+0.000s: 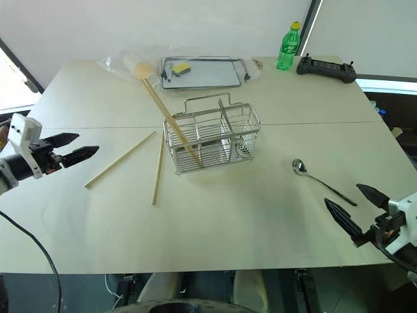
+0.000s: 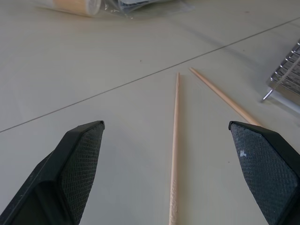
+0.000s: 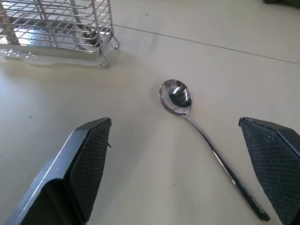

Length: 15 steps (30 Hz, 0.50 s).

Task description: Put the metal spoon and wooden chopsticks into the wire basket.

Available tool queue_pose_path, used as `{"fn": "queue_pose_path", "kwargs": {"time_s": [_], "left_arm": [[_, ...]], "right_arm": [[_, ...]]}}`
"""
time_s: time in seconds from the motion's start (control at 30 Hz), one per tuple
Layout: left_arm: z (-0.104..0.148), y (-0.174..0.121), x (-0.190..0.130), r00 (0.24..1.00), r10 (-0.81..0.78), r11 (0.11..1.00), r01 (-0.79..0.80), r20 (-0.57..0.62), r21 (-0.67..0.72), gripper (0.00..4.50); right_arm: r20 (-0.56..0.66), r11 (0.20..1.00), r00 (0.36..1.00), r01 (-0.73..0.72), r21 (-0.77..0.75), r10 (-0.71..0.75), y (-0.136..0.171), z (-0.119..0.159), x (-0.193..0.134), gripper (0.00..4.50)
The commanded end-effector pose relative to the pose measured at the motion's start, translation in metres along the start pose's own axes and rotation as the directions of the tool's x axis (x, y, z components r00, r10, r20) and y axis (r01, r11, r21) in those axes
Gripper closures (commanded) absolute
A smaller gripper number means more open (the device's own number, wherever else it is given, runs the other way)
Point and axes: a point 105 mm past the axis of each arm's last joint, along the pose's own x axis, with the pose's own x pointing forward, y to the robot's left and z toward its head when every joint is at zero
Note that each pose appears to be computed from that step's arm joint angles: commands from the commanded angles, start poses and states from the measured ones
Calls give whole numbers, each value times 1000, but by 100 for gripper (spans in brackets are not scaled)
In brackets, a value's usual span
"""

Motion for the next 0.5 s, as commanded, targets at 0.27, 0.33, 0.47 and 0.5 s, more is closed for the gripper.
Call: {"fn": "queue_pose_path", "kwargs": {"time_s": [0.27, 0.33, 0.47, 0.5], "left_arm": [[25, -40, 10, 983, -181, 983, 182, 38, -9, 3], [33, -66, 14, 956, -291, 957, 291, 36, 0, 3], [42, -117, 15, 867, -498, 866, 498, -10, 50, 3], [44, -128, 13, 839, -544, 836, 544, -26, 65, 3]], "right_arm": [[-31, 991, 997, -68, -117, 64, -15, 18, 7, 0], [-37, 986, 995, -92, -140, 87, -23, 26, 14, 0], [-67, 970, 984, -173, -172, 164, -30, 36, 33, 0], [-84, 965, 979, -198, -171, 186, -30, 35, 37, 0]]}}
